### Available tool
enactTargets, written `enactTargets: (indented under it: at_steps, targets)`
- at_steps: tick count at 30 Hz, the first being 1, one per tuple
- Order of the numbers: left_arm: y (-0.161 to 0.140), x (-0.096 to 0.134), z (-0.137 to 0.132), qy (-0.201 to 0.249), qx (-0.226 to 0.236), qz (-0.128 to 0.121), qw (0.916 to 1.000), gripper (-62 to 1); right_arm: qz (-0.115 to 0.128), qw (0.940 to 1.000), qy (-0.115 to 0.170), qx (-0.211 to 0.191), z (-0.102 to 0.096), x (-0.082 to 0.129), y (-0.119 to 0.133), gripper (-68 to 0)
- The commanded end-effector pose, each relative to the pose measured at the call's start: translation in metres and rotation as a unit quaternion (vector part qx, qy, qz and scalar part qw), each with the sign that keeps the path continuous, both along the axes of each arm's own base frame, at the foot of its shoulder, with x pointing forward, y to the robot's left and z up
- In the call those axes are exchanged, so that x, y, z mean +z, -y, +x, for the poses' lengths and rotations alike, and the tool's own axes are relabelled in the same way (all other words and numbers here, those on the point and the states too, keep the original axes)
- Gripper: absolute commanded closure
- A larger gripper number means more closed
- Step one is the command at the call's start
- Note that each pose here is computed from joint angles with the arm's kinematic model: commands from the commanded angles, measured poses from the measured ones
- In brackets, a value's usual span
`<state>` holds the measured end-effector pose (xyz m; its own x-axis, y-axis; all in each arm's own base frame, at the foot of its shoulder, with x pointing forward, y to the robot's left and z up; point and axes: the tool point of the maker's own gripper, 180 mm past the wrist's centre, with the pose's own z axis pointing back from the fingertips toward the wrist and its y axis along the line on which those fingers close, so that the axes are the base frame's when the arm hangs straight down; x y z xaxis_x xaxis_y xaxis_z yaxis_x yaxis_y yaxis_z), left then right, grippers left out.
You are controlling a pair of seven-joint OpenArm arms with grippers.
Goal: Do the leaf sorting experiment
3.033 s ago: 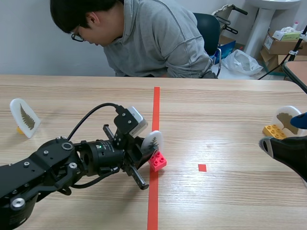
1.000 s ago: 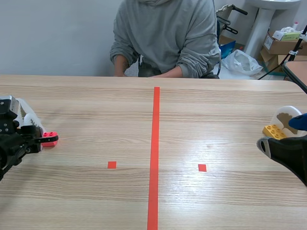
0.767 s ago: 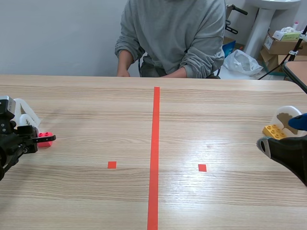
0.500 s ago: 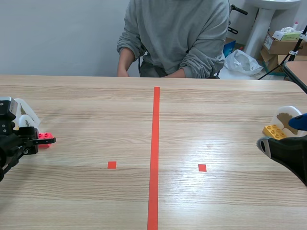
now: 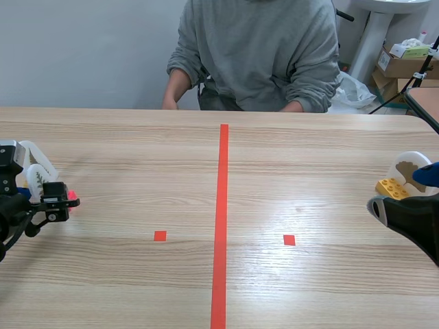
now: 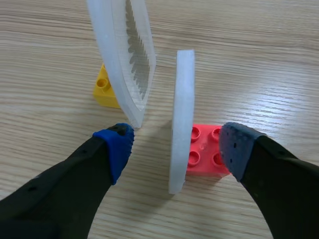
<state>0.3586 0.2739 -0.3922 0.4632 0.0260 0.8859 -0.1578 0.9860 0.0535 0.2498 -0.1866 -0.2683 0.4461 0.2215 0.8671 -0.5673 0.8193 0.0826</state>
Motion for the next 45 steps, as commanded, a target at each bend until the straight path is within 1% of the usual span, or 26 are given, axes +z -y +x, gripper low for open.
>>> enactTargets:
  at_steps: [1,3,4,6,8,10,16,19,21,23,27,30,34,38,40,41,45]
  targets:
    - [-0.004,0.009,0.006,0.015,-0.002,0.01,0.9998,-47.2,0.004,0.9999,0.016,0.004,0.003,0.01,0.0,-63.8]
    - [-0.004,0.009,0.005,0.012,-0.002,0.012,0.9998,-55.2,0.004,0.9999,0.016,0.004,0.003,0.01,0.0,-63.8]
    - [-0.005,0.009,0.005,0.012,-0.002,0.012,0.9999,-58.1,0.004,0.9999,0.016,0.004,0.003,0.01,0.0,-63.8]
    - [-0.009,0.007,0.002,0.003,0.009,0.018,0.9998,-61.5,0.003,0.9999,0.016,0.004,0.003,0.01,0.0,-63.8]
    - [-0.011,0.011,0.0,0.004,0.012,0.024,0.9996,-61.8,0.004,0.9999,0.016,0.004,0.003,0.01,0.0,-63.8]
    - [-0.011,0.02,0.0,0.01,0.006,0.032,0.9994,-61.8,0.004,0.9999,0.016,0.004,0.003,0.01,0.0,-63.8]
    - [-0.012,0.061,-0.006,0.037,-0.022,0.06,0.9973,-61.8,0.004,0.9999,0.016,0.004,0.003,0.01,0.0,-63.8]
    - [0.0,0.085,-0.01,0.057,-0.061,0.06,0.9947,-61.8,0.004,0.9999,0.016,0.004,0.003,0.01,0.0,-63.8]
    - [0.013,0.099,-0.014,0.069,-0.095,0.051,0.9918,-61.8,0.004,0.9999,0.016,0.004,0.003,0.01,0.0,-63.8]
    - [0.034,0.113,-0.019,0.079,-0.147,0.04,0.9851,-61.8,0.004,0.9999,0.016,0.004,0.003,0.01,0.0,-63.8]
    - [0.075,0.13,-0.037,0.081,-0.243,0.031,0.966,-61.7,0.004,0.9999,0.016,0.004,0.003,0.01,0.0,-63.8]
    - [0.1,0.131,-0.054,0.072,-0.295,0.03,0.9523,-61.8,0.004,0.9999,0.016,0.004,0.003,0.01,0.0,-63.8]
    - [0.134,0.13,-0.08,0.056,-0.362,0.014,0.9303,-61.8,0.004,0.9999,0.016,0.004,0.003,0.01,0.0,-63.8]
    - [0.163,0.136,-0.102,0.055,-0.41,-0.003,0.9106,-61.8,0.003,0.9999,0.016,0.004,0.003,0.01,0.0,-63.8]
    - [0.174,0.141,-0.111,0.058,-0.426,-0.012,0.9027,-61.8,0.003,0.9999,0.016,0.004,0.003,0.01,0.0,-63.8]
    - [0.179,0.144,-0.115,0.06,-0.432,-0.018,0.8996,-61.8,0.003,0.9999,0.016,0.004,0.003,0.01,0.0,-63.8]
    - [0.193,0.15,-0.129,0.06,-0.456,-0.031,0.8873,-61.8,0.004,0.9999,0.016,0.004,0.003,0.01,0.0,-63.8]
